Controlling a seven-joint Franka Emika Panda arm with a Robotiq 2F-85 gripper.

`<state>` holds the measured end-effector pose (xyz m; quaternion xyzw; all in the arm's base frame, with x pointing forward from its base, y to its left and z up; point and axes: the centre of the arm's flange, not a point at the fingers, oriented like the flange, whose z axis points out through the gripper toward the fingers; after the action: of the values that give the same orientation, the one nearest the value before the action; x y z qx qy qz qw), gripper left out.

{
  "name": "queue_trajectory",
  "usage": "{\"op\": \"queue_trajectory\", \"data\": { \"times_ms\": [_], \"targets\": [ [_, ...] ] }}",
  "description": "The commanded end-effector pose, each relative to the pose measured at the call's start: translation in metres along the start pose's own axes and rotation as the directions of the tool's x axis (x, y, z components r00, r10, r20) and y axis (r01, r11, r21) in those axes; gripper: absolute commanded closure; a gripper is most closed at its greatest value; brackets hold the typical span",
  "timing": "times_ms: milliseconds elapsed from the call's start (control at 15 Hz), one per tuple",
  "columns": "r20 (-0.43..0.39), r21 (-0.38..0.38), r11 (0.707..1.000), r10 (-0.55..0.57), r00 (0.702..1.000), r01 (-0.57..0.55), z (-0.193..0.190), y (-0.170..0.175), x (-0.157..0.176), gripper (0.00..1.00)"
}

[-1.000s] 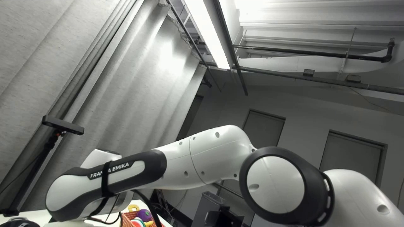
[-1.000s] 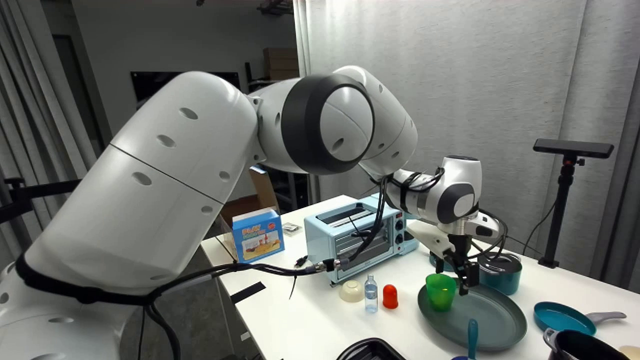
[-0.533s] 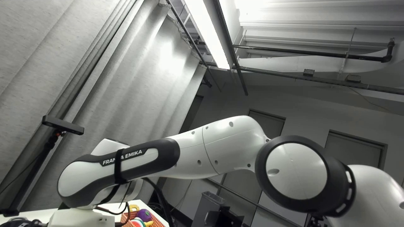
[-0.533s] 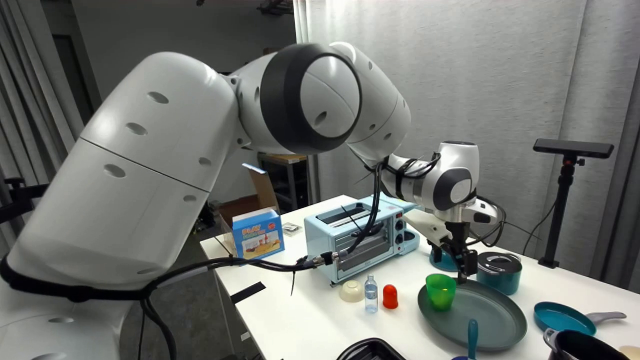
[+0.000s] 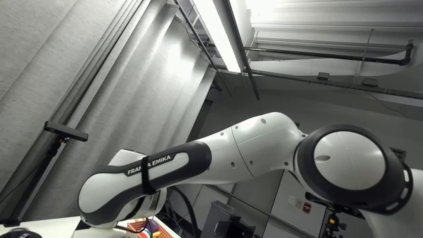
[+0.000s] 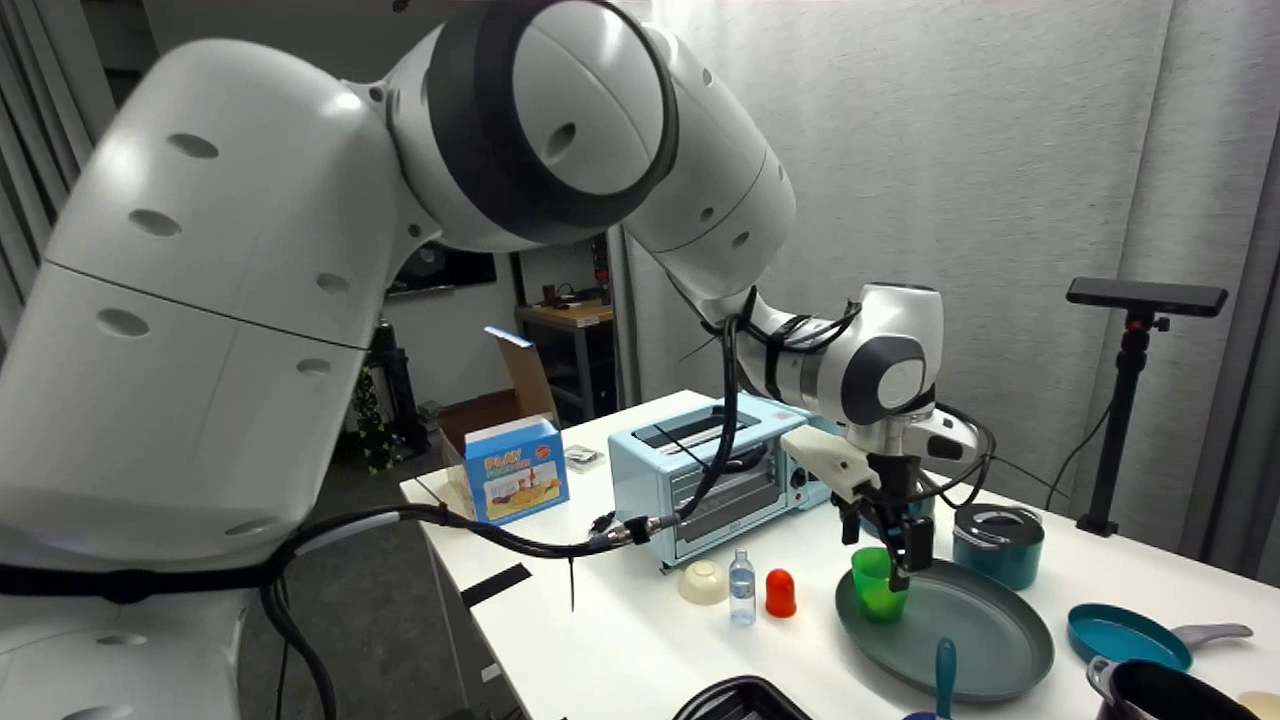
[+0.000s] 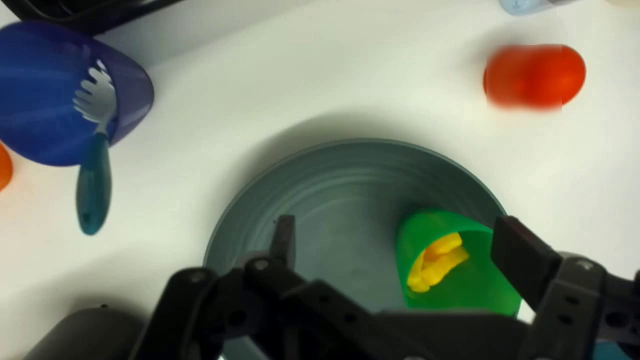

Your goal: Put the light green cup on the grey plate, put the dark blue cup on the grey plate

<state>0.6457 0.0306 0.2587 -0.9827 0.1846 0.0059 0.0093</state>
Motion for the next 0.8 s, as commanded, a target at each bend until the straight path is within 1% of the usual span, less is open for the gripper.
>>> {"op": "queue_trajectory", "data": {
  "times_ms": [0, 400, 733],
  "targets": [
    [0.031, -0.028, 1.000, -0.006, 1.000, 0.007, -0.007, 0.025, -0.037, 0.00],
    [0.086, -0.066, 0.997, -0.019, 0.996, 0.024, -0.001, 0.059, -0.064, 0.00],
    [0.111, -0.095, 0.994, -0.043, 0.993, 0.053, 0.006, 0.089, -0.074, 0.00]
  ]
}}
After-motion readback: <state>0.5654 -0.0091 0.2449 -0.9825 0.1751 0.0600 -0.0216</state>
